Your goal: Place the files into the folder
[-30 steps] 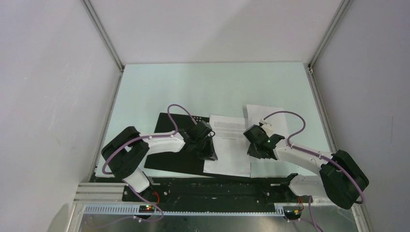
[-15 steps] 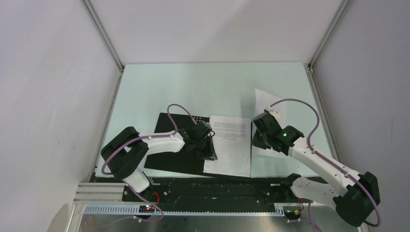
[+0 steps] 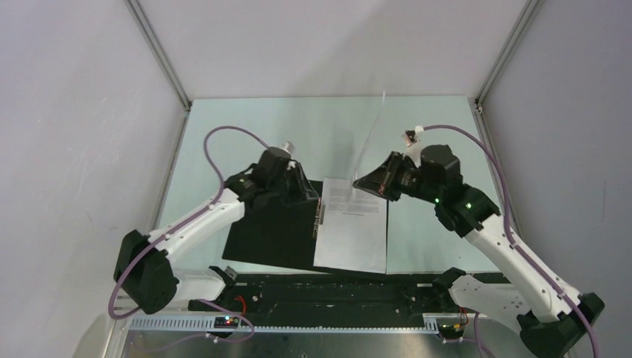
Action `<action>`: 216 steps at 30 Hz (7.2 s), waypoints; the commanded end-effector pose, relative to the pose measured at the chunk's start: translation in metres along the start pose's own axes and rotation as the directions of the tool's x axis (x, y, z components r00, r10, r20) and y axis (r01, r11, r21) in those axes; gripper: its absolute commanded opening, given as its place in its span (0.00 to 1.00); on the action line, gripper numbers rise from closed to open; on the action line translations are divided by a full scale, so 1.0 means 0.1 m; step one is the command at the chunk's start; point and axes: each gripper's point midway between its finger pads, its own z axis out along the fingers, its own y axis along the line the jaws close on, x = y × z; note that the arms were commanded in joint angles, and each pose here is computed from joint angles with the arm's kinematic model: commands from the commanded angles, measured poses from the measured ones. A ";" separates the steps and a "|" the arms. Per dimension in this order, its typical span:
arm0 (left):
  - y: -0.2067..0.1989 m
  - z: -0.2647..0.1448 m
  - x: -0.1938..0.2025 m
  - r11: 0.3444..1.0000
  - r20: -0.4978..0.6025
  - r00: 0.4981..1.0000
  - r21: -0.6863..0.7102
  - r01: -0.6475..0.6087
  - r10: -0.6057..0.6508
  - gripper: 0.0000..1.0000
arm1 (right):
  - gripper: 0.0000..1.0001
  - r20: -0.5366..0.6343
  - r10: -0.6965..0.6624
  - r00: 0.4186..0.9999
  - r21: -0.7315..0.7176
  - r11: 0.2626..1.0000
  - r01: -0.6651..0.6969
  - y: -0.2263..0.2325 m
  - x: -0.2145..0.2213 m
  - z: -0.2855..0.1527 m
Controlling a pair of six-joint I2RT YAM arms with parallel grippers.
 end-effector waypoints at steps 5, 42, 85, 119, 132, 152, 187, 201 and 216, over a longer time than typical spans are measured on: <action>0.31 -0.17 -0.15 0.996 0.026 0.999 -0.085 -0.028 0.031 0.34 | 0.00 -0.108 0.323 0.940 -0.006 0.945 -0.326 -0.84 0.55 -0.08; 0.75 0.26 0.17 0.979 -0.108 0.994 -0.199 -0.035 0.013 0.33 | 0.00 -0.217 0.294 0.931 0.460 0.872 -0.168 -2.42 1.29 -0.35; 0.87 0.33 0.27 0.974 -0.135 0.991 -0.225 -0.031 0.000 0.32 | 0.00 -0.126 0.229 0.965 0.509 0.850 -0.135 -2.38 1.22 -0.08; 1.05 0.07 -0.22 0.965 0.001 0.998 -0.255 0.056 -0.058 0.34 | 0.56 -0.092 -0.059 0.994 0.545 0.833 0.100 -1.62 0.47 0.34; 1.48 -0.42 -0.42 0.941 0.130 0.984 -0.301 0.153 -0.119 0.33 | 0.52 -0.264 -0.260 0.929 0.591 0.717 0.369 -1.29 0.65 1.64; 1.54 -0.45 -0.33 0.942 0.120 0.984 -0.295 0.160 -0.130 0.33 | 0.46 -0.375 -0.238 0.896 0.645 0.627 0.437 -1.67 0.97 1.95; 1.64 -0.33 -0.17 0.929 0.073 0.984 -0.322 0.179 -0.164 0.33 | 0.01 -0.397 -0.273 0.876 0.636 0.606 0.477 -2.08 0.60 1.61; 1.73 0.12 0.24 0.894 0.029 0.954 -0.342 0.291 -0.299 0.26 | 0.10 -0.411 -0.279 0.868 0.614 0.618 0.490 -2.09 0.57 1.56; 2.16 0.11 0.45 0.790 0.132 0.920 -0.476 0.386 -0.370 0.26 | 0.32 -0.354 -0.255 0.900 0.612 0.665 0.429 -1.96 0.56 1.54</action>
